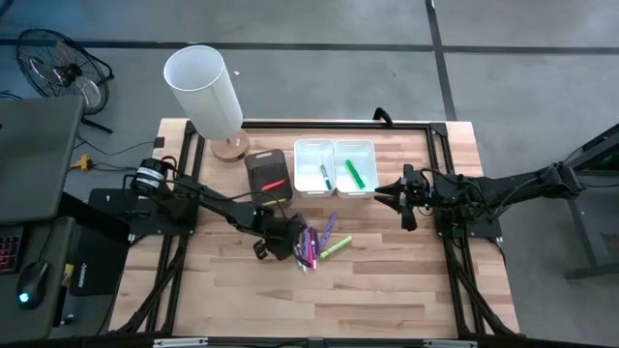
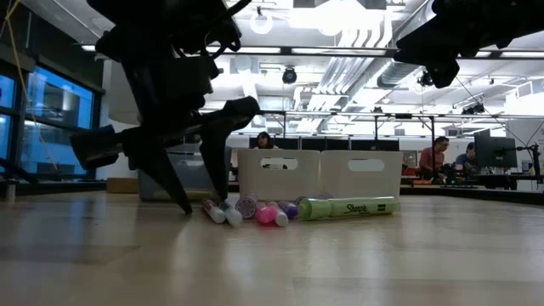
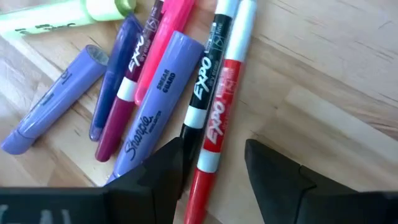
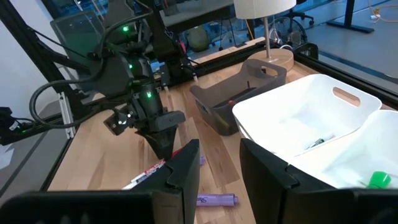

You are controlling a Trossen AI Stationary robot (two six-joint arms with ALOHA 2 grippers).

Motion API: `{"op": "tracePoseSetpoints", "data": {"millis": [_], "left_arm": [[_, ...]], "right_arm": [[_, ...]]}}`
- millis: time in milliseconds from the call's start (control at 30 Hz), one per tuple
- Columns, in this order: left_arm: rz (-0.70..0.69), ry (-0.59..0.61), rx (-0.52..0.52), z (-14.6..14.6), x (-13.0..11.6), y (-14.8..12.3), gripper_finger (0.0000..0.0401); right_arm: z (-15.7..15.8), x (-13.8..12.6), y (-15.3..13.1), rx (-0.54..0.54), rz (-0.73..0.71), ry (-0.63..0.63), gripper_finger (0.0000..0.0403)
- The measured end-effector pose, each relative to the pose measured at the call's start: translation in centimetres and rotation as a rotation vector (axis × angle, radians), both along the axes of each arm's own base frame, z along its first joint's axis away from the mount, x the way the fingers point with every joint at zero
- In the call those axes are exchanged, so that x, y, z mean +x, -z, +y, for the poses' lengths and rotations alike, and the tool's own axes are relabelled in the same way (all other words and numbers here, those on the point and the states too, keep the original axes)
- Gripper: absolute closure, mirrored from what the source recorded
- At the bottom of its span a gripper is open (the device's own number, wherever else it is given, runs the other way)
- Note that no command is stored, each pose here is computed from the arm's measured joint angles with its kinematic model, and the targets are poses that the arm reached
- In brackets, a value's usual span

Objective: Pick & Place Markers
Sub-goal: Put the red marker pen into the left white bin

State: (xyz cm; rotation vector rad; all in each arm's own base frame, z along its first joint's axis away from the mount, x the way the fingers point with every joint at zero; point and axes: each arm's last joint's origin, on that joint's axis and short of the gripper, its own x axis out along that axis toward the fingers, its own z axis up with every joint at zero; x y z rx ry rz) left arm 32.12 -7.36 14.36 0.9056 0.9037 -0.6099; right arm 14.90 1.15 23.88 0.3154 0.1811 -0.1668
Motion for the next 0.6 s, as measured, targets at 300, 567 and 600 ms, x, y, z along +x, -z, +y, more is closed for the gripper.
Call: {"op": "tracePoseSetpoints", "data": {"millis": [300,567,600], "left_arm": [[0.035,-0.037,-0.019,-0.01,-0.06,0.43,0.0227],[0.074,-0.126,-0.054,0.07,-0.31,0.64,0.0227],[0.080,-0.132,-0.060,0.07,-0.35,0.67,0.0227]], "right_arm": [[-0.01,0.00,0.00,0.000,0.000,0.000,0.0300],[0.00,0.00,0.00,0.000,0.000,0.000,0.0299],[-0.01,0.00,0.00,0.000,0.000,0.000,0.0300]]}}
